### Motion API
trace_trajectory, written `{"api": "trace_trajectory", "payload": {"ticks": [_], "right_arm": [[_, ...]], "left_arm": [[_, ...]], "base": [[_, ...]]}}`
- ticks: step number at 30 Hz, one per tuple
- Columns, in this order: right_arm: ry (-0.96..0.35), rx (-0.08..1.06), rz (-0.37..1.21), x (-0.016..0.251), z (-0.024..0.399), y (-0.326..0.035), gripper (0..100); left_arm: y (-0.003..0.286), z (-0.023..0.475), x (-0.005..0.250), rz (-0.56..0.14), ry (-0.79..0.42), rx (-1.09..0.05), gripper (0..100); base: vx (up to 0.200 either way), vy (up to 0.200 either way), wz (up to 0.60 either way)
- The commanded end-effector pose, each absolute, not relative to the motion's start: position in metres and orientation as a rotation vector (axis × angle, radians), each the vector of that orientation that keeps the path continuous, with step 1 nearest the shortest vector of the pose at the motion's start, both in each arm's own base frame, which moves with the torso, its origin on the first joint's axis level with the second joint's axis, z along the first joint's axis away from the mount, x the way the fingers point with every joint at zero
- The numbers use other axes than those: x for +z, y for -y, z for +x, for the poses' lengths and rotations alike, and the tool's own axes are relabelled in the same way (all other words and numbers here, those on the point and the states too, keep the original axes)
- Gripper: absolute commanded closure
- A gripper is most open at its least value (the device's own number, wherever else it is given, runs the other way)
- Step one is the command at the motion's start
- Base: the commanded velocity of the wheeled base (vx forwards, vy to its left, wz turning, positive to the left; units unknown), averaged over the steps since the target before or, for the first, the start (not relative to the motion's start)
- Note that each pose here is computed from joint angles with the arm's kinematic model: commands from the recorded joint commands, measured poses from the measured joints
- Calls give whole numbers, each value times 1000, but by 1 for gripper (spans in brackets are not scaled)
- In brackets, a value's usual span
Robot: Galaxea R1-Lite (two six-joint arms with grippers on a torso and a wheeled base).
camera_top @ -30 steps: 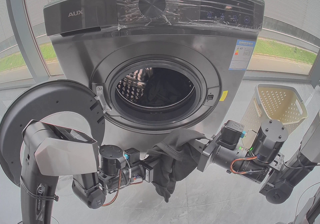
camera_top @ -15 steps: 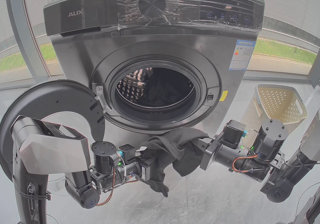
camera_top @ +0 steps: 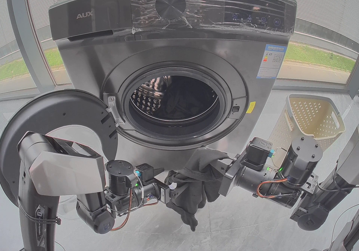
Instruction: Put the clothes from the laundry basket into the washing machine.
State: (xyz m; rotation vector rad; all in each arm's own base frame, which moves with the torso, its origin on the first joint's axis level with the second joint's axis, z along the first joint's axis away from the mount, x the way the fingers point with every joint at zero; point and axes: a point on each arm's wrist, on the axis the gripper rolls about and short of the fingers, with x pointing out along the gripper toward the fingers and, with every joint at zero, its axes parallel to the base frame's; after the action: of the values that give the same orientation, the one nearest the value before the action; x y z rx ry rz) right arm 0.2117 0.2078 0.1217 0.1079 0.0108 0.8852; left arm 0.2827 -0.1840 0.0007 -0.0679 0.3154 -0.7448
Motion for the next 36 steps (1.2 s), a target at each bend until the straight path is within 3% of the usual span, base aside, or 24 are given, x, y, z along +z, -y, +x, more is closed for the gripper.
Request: {"api": "trace_trajectory", "payload": {"ticks": [1, 16, 17, 26, 27, 31, 36], "right_arm": [[-5, 892, 110, 123, 210, -210, 100], [1, 897, 114, 126, 206, -208, 100], [0, 897, 113, 126, 206, -208, 100], [-8, 882, 109, 124, 208, -203, 100], [-11, 875, 109, 123, 210, -202, 100], [-12, 857, 109, 122, 215, -200, 100], [-24, 826, 111, 120, 220, -192, 100]], "left_arm": [[183, 284, -7, -66, -333, -740, 0], [186, 291, -25, -53, -357, -734, 0], [186, 293, -25, -54, -354, -731, 100], [178, 301, -11, -66, -304, -698, 100], [173, 300, 8, -75, -260, -692, 100], [163, 287, 41, -84, -199, -691, 100], [148, 264, 70, -90, -155, -691, 100]], "base": [[0, 0, 0], [0, 0, 0], [0, 0, 0], [0, 0, 0], [0, 0, 0], [0, 0, 0], [0, 0, 0]]}}
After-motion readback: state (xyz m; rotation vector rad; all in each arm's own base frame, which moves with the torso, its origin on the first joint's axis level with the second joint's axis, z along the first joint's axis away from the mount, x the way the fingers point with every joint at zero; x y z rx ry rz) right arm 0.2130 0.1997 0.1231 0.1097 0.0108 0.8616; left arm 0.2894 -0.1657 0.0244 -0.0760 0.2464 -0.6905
